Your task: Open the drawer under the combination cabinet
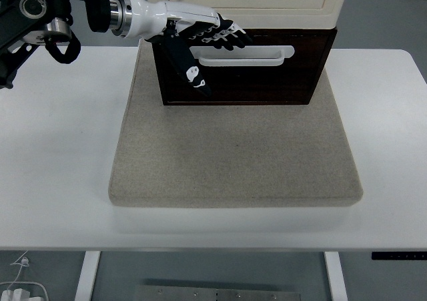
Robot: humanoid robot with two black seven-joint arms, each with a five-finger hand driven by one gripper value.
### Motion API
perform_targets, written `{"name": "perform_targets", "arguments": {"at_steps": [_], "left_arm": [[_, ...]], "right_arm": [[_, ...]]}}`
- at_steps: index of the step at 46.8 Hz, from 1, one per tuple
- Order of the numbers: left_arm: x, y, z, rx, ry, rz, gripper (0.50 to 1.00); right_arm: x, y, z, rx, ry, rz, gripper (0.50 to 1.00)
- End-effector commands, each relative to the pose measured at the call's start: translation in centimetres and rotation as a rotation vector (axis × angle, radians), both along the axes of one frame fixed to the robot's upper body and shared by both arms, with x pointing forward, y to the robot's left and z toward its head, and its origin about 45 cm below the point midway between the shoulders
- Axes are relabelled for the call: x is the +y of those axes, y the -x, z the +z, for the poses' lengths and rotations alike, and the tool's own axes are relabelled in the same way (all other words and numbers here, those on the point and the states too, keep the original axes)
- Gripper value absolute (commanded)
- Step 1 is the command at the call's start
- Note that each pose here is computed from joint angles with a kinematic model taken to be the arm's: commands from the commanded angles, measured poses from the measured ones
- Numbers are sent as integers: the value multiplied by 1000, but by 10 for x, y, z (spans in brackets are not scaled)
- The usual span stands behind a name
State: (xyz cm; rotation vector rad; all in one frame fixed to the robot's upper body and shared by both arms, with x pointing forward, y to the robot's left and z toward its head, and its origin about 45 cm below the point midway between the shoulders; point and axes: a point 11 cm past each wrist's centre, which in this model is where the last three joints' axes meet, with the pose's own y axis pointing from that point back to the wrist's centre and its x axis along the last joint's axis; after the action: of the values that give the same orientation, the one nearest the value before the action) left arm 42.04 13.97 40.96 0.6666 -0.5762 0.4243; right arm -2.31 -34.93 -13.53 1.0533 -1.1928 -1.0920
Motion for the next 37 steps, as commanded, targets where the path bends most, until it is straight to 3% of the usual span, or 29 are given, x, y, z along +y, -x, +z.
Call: {"name": "perform_targets", "arguments": {"at_steps": [1,37], "left_arm": [[-6,-2,-1,5,2,-4,1000],[-2,-23,-7,14,-17,90,1000]], "right_arm": [[0,0,0,1,0,0,928],[0,0,0,1,0,0,928]]}}
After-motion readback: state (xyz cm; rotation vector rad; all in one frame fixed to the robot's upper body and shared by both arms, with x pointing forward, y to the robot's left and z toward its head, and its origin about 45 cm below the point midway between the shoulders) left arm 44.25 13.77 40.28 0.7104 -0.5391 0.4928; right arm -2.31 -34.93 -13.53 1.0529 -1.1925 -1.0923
